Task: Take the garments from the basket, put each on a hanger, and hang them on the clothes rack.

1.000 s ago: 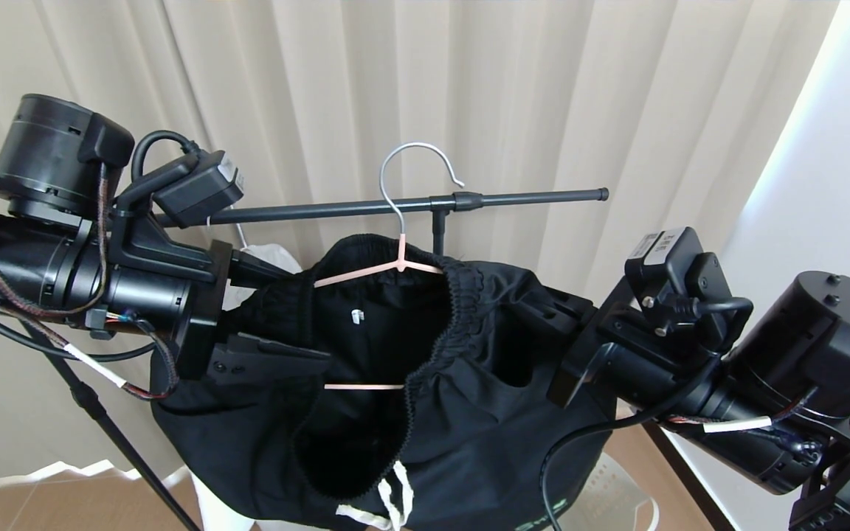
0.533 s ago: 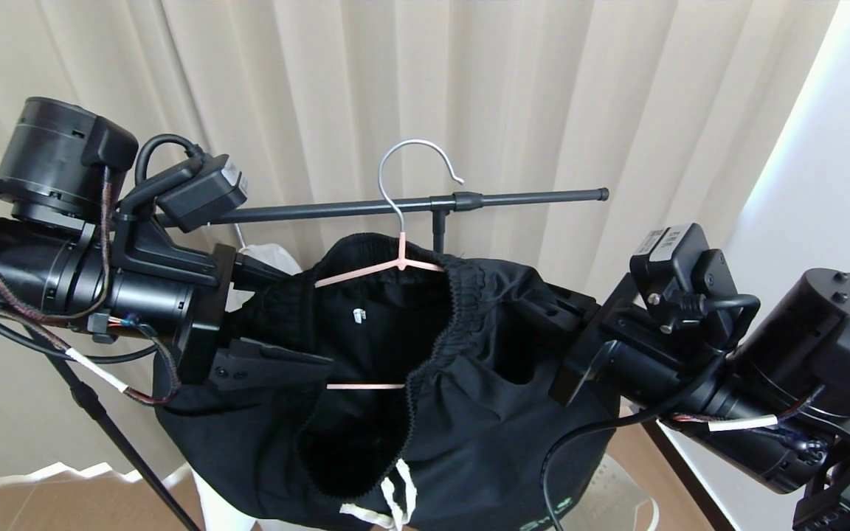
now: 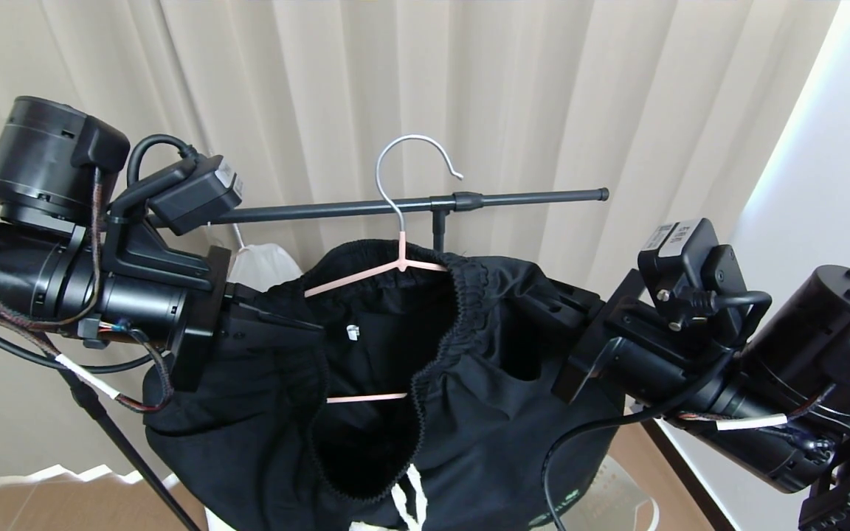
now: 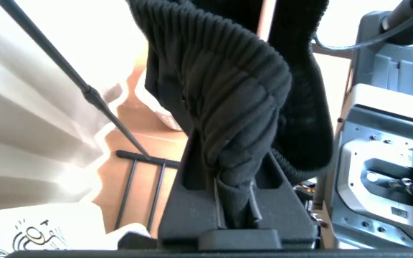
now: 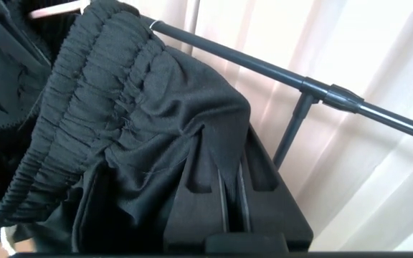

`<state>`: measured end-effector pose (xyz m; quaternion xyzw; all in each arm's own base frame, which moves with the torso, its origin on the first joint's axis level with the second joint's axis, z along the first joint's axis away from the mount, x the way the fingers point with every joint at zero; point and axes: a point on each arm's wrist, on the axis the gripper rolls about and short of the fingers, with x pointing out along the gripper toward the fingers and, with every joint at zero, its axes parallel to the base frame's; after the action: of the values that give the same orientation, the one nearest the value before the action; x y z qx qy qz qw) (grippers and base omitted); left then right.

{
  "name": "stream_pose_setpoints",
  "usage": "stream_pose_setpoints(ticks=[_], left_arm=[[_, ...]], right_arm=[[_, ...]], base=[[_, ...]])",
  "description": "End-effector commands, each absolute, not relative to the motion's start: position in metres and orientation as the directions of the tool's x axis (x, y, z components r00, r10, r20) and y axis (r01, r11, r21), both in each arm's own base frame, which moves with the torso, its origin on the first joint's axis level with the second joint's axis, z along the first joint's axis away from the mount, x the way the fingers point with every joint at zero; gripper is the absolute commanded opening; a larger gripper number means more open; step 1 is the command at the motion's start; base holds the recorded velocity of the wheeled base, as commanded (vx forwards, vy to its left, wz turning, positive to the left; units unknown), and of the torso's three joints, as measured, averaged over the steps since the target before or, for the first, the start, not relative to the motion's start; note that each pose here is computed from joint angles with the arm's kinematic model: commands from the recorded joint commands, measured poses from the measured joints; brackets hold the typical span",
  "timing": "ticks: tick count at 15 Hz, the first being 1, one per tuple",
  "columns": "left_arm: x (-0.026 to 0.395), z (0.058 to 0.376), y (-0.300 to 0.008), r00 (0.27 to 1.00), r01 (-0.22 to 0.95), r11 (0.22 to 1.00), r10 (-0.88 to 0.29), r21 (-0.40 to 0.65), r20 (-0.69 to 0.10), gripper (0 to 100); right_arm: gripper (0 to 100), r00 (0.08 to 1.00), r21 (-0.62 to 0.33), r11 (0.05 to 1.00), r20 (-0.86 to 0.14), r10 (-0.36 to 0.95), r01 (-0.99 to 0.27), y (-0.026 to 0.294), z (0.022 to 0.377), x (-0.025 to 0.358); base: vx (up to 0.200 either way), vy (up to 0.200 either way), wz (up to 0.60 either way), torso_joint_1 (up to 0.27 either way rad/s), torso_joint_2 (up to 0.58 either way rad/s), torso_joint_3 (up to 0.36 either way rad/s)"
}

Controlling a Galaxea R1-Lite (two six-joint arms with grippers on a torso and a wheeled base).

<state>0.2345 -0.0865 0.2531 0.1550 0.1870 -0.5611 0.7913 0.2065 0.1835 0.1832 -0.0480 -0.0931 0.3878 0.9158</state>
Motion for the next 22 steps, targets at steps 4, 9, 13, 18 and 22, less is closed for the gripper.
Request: stream_pose_setpoints(ticks=[4,9,13,18,22], left_arm=[[0.227,0.26,-0.084,0.316,0.943,0.327,-0.832,0.056,-0.455,0],[0.224,0.264,-0.085,0.319,0.944,0.324,-0.836,0.069,-0.447,0],[0.216,0.272,-0.082,0.335,0.939,0.337,-0.84,0.072,-0.428,0],[0.209,0.277,-0.078,0.347,0.934,0.352,-0.841,0.067,-0.416,0],[0.203,0.271,-0.076,0.344,0.933,0.357,-0.837,0.05,-0.426,0]], right_arm=[[0,0.685,-0.192,0.699,0.14,0.715,-0.689,0.177,0.188,0.199],[100,0.696,-0.201,0.709,0.14,0.704,-0.676,0.174,0.191,0.197],[100,0.712,-0.199,0.709,0.069,0.699,-0.677,0.16,0.195,0.191],[100,0.657,-0.2,0.651,0.043,0.753,-0.732,0.134,0.204,0.189],[100,0.612,-0.151,0.609,0.031,0.79,-0.778,0.12,0.204,0.197]], base=[[0.0,0.0,0.0,0.0,0.0,0.0],[0.0,0.0,0.0,0.0,0.0,0.0],[0.0,0.0,0.0,0.0,0.0,0.0],[0.0,0.0,0.0,0.0,0.0,0.0],[0.0,0.0,0.0,0.0,0.0,0.0]])
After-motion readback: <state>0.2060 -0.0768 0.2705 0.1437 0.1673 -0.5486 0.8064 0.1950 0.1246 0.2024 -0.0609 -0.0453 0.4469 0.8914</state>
